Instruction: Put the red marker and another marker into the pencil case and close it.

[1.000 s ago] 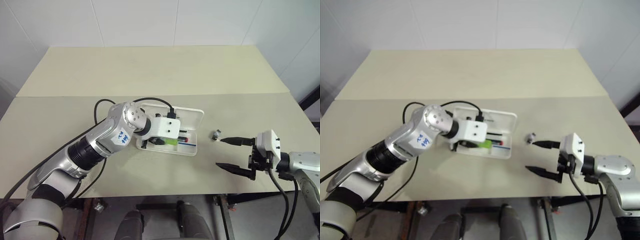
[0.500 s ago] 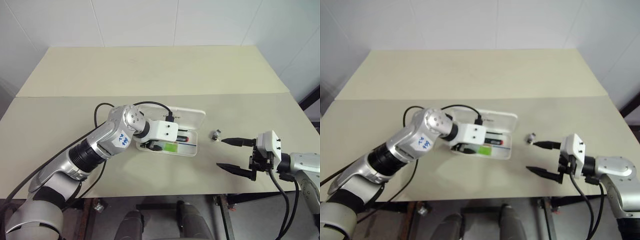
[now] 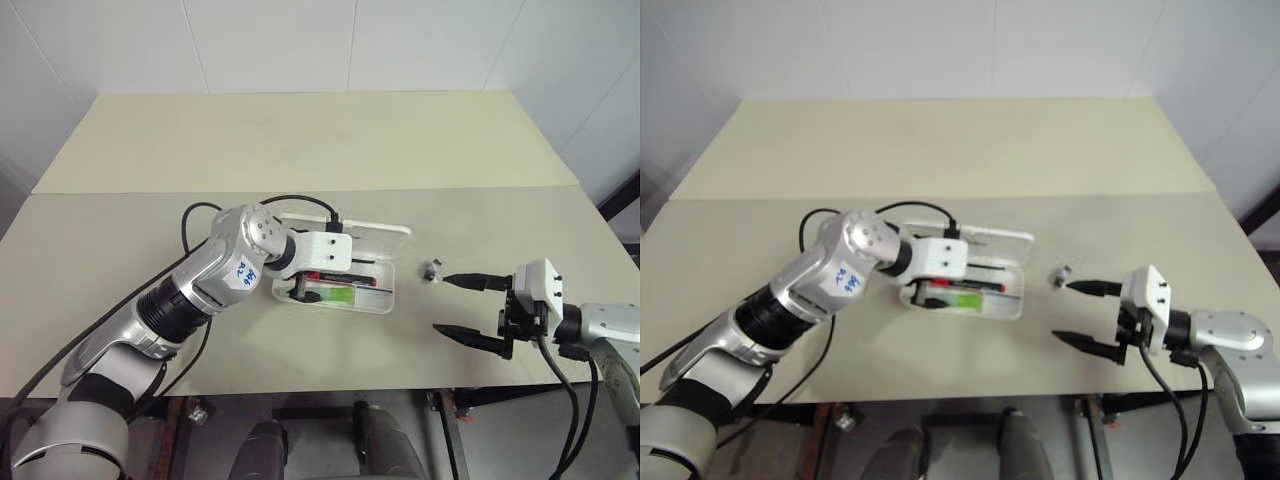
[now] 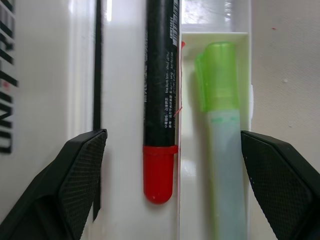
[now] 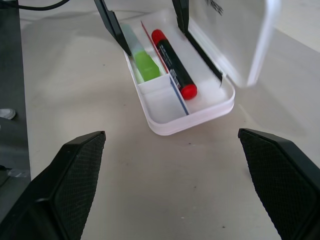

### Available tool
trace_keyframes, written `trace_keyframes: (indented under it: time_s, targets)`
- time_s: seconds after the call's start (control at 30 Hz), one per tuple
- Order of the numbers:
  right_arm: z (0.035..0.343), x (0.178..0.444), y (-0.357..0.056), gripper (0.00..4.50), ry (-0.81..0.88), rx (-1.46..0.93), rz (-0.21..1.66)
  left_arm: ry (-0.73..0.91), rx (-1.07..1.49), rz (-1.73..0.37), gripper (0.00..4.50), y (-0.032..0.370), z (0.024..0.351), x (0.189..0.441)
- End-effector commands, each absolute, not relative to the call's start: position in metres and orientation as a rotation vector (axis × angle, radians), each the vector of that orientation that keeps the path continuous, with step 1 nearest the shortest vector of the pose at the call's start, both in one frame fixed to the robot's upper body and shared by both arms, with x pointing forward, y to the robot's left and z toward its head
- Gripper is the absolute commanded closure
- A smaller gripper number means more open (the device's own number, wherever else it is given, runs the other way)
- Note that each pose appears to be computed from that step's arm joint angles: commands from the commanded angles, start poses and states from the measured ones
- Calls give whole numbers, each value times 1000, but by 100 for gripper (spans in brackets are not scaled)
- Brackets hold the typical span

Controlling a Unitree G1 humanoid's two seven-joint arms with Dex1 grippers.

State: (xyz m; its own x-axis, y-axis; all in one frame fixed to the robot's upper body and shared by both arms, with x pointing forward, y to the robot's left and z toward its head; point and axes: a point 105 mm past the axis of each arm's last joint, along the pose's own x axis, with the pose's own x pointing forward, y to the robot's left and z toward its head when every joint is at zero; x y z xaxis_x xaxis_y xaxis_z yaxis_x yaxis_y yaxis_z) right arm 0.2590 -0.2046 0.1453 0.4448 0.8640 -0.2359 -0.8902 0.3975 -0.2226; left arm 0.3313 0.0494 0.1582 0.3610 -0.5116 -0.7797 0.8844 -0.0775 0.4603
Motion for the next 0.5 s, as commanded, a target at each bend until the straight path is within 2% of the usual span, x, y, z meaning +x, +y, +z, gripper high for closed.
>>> trace_keyframes:
  time_s: [0.03, 0.5]
  targets:
    - [155, 260, -208, 0, 60, -366, 1107, 392, 1113, -1204, 1, 47, 167, 332]
    - [156, 263, -209, 0, 57, -371, 1112, 316, 973, -1322, 1, 35, 189, 316]
